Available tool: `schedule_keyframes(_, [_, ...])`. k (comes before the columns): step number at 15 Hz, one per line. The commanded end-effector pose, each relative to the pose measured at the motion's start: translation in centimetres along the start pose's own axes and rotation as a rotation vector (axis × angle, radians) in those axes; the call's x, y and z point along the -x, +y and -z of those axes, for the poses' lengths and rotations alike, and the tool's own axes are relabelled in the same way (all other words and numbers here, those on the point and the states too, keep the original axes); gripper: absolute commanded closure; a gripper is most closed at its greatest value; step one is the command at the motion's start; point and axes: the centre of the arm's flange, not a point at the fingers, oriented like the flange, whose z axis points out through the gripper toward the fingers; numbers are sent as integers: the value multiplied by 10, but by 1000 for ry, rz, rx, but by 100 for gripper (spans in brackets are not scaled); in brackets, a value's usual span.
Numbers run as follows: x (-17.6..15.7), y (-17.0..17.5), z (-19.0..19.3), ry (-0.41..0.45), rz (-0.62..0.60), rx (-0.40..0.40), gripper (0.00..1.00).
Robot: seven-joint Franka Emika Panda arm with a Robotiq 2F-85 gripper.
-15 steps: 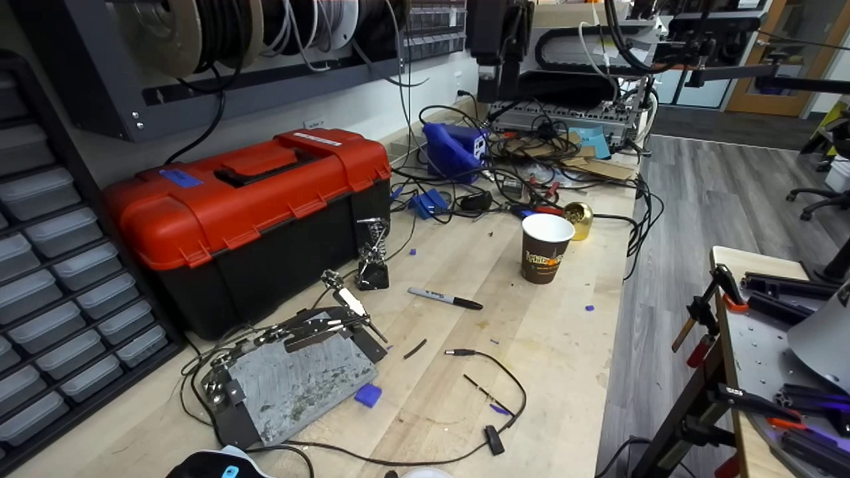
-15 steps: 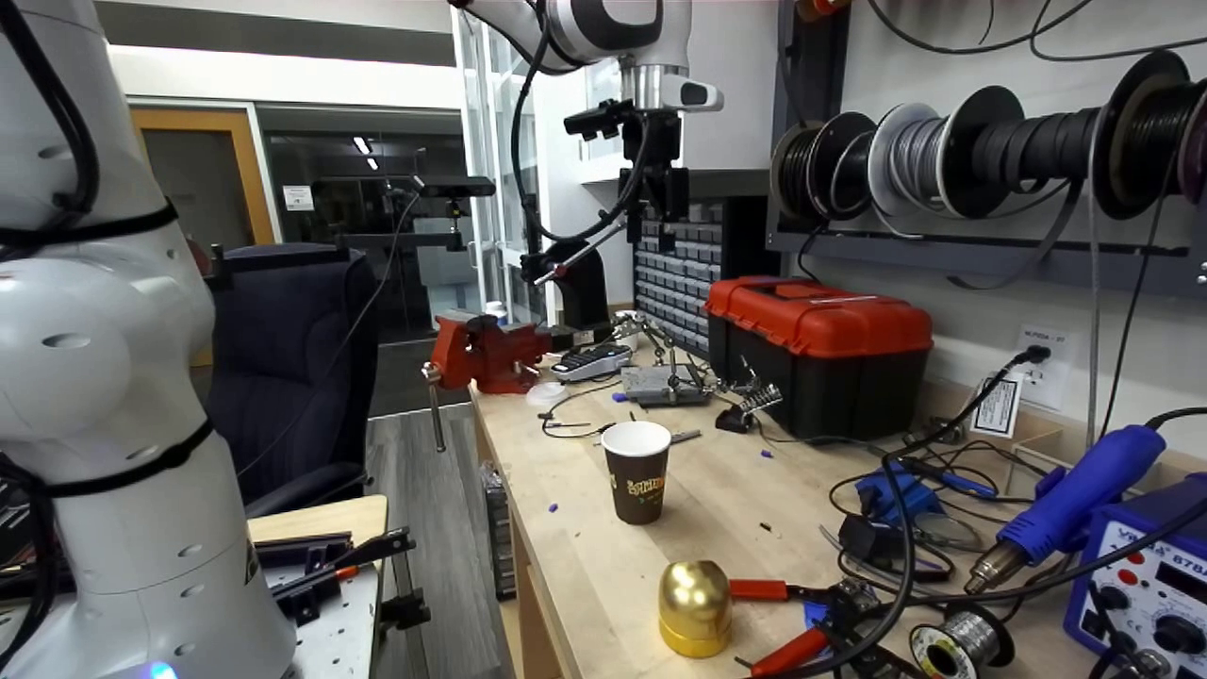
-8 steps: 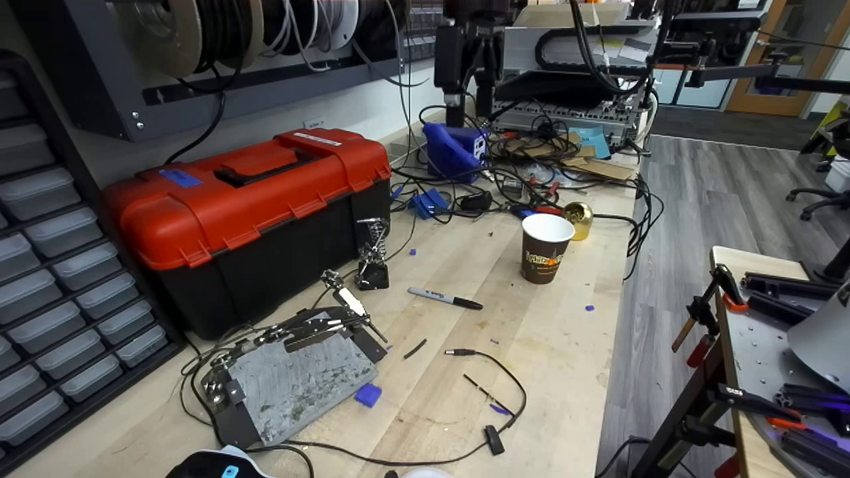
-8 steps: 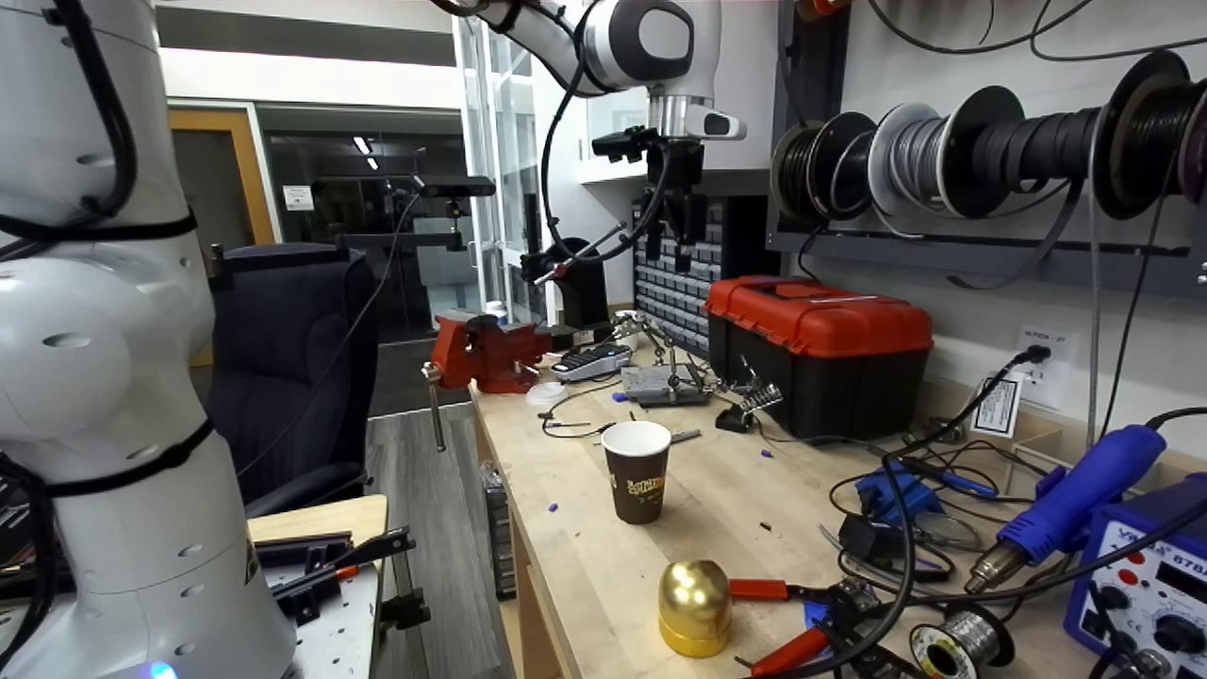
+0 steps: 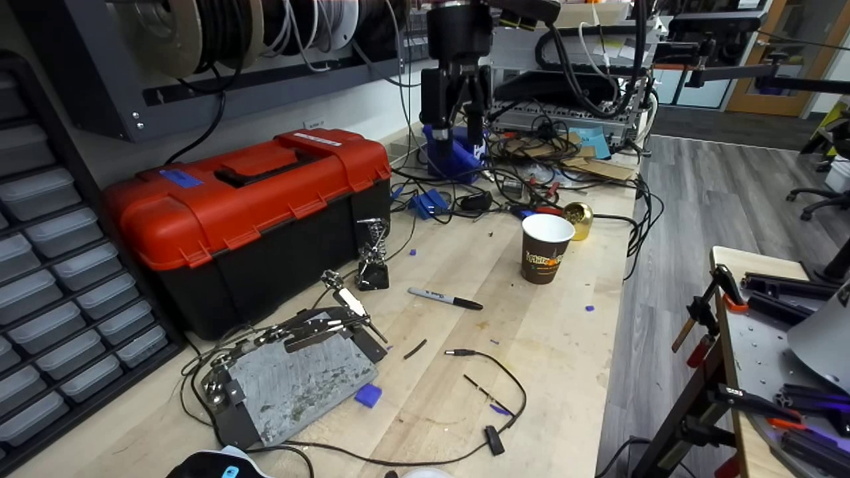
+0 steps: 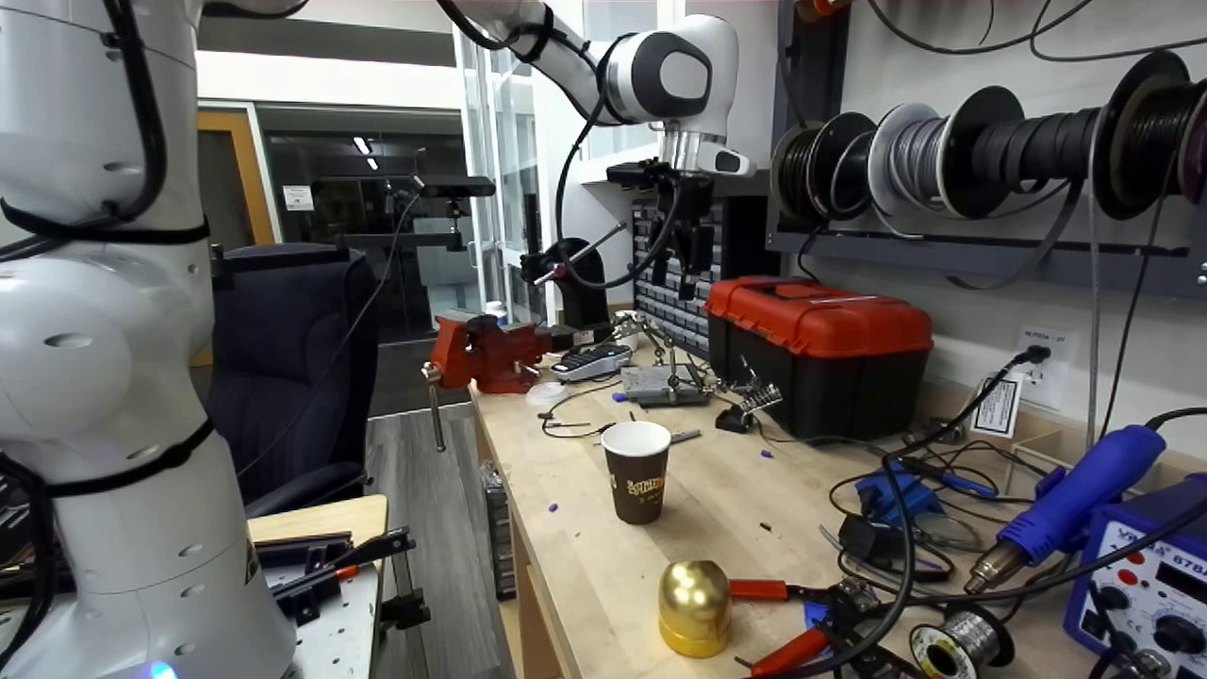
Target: Put the pen in the cup
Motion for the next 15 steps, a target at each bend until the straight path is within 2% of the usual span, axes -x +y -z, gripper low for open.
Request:
schedule_keyframes(1, [0, 0, 0, 0, 0, -1, 0])
schedule_keyframes(6, [1, 1, -3, 1, -8, 5, 0])
schedule_keyframes(15, [-22, -7, -115, -71, -4, 1, 0])
